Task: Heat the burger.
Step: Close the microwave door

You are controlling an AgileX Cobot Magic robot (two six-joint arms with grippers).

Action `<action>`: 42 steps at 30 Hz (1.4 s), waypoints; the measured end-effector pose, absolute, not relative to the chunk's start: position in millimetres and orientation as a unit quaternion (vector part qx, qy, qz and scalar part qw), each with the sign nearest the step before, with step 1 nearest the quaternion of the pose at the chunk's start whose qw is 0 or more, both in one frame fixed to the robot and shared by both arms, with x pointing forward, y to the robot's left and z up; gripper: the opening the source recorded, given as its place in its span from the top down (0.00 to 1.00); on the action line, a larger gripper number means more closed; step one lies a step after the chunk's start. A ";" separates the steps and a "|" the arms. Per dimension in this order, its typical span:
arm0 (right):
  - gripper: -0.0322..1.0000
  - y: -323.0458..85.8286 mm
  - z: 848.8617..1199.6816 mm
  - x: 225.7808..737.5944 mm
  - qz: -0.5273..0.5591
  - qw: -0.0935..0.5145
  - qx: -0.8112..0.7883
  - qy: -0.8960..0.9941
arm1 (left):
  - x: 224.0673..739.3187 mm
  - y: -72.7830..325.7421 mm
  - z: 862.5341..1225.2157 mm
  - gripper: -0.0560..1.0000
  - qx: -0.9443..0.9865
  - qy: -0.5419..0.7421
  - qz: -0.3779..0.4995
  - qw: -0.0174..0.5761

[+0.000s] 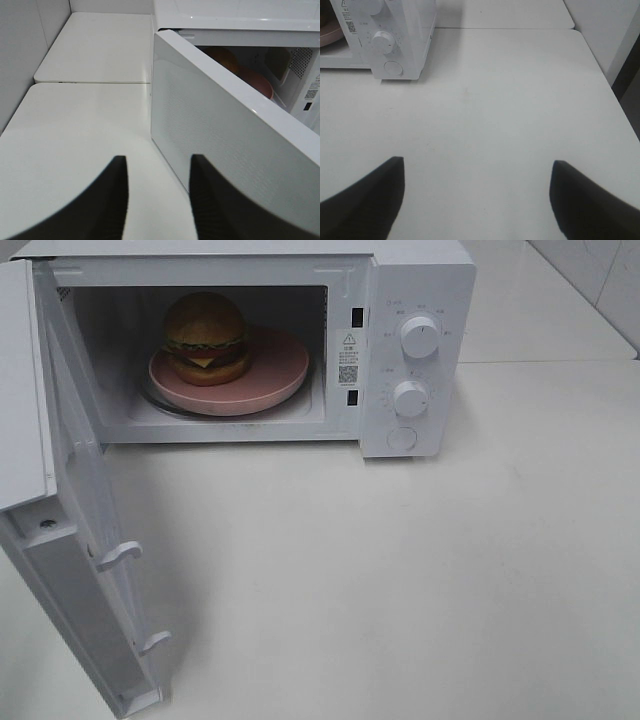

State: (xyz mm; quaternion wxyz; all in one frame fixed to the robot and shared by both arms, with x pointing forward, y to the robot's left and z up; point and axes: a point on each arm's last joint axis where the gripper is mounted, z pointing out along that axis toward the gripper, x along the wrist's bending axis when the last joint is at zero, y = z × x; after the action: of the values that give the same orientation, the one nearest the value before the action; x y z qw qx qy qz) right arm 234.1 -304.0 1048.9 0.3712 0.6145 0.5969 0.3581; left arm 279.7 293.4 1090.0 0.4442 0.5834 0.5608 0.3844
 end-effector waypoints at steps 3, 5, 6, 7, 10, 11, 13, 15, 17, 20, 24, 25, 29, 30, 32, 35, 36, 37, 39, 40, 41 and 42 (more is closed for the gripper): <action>0.22 -304.0 1048.9 234.1 0.358 0.371 0.615 0.597 | 293.8 294.0 1088.5 0.84 0.586 0.568 0.380 0.437; 0.22 -304.0 1048.9 234.1 0.358 0.371 0.615 0.597 | 303.1 294.4 1084.7 0.92 0.588 0.573 0.375 0.430; 0.22 -304.0 1048.9 234.1 0.358 0.371 0.615 0.597 | 307.6 294.6 1083.3 0.94 0.589 0.576 0.373 0.428; 0.22 -304.0 1048.9 234.1 0.358 0.371 0.615 0.597 | 315.9 295.0 1080.9 0.95 0.588 0.578 0.372 0.426; 0.22 -304.0 1048.9 234.1 0.358 0.371 0.615 0.597 | 323.0 295.4 1080.7 0.95 0.586 0.580 0.373 0.426; 0.22 -304.0 1048.9 234.1 0.358 0.371 0.615 0.597 | 326.9 295.6 1081.2 0.95 0.584 0.579 0.375 0.427; 0.22 -304.0 1048.9 234.1 0.358 0.371 0.615 0.597 | 334.0 296.0 1081.4 0.95 0.581 0.580 0.378 0.428; 0.22 -304.0 1048.9 234.1 0.358 0.371 0.615 0.597 | 344.6 297.0 1079.6 0.95 0.584 0.582 0.380 0.420; 0.22 -304.0 1048.9 234.1 0.358 0.371 0.615 0.597 | 347.7 297.2 1078.3 0.95 0.587 0.583 0.378 0.415; 0.22 -304.0 1048.9 234.1 0.358 0.371 0.615 0.597 | 359.9 298.0 1071.2 0.95 0.601 0.592 0.367 0.393; 0.22 -304.0 1048.9 234.1 0.358 0.371 0.615 0.597 | 379.1 298.9 1060.7 0.95 0.606 0.599 0.361 0.380; 0.22 -304.0 1048.9 234.1 0.358 0.371 0.615 0.597 | 379.1 298.9 1060.7 0.95 0.606 0.599 0.361 0.380; 0.22 -304.0 1048.9 234.1 0.358 0.371 0.615 0.597 | 394.4 300.2 1042.7 0.95 0.598 0.598 0.371 0.384; 0.22 -304.0 1048.9 234.1 0.358 0.371 0.615 0.597 | 396.7 300.4 1038.0 0.95 0.597 0.599 0.371 0.383; 0.22 -304.0 1048.9 234.1 0.358 0.371 0.615 0.597 | 400.4 300.8 1029.1 0.95 0.597 0.601 0.372 0.381; 0.22 -304.0 1048.9 234.1 0.358 0.371 0.615 0.597 | 404.5 301.5 1015.4 0.95 0.595 0.602 0.374 0.379; 0.22 -304.0 1048.9 234.1 0.358 0.371 0.615 0.597 | 404.5 301.5 1015.4 0.95 0.595 0.602 0.374 0.379; 0.22 -304.0 1048.9 234.1 0.358 0.371 0.615 0.597 | 407.1 302.1 1008.7 0.95 0.591 0.600 0.380 0.382; 0.22 -304.0 1048.9 234.1 0.358 0.371 0.615 0.597 | 407.8 302.3 1005.4 0.95 0.590 0.600 0.383 0.383; 0.22 -304.0 1048.9 234.1 0.358 0.371 0.615 0.597 | 410.2 302.9 999.8 0.95 0.584 0.596 0.391 0.387; 0.22 -304.0 1048.9 234.1 0.358 0.371 0.615 0.597 | 410.2 302.9 999.8 0.95 0.584 0.596 0.391 0.387; 0.22 -304.0 1048.9 234.1 0.358 0.371 0.615 0.597 | 412.3 303.4 996.0 0.95 0.576 0.594 0.400 0.394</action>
State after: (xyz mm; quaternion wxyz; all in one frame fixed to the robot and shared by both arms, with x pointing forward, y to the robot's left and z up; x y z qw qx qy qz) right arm 234.1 -304.0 1048.9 0.3712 0.6145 0.5969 0.3581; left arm 412.3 303.4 996.0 0.3945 0.5762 0.5935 0.4001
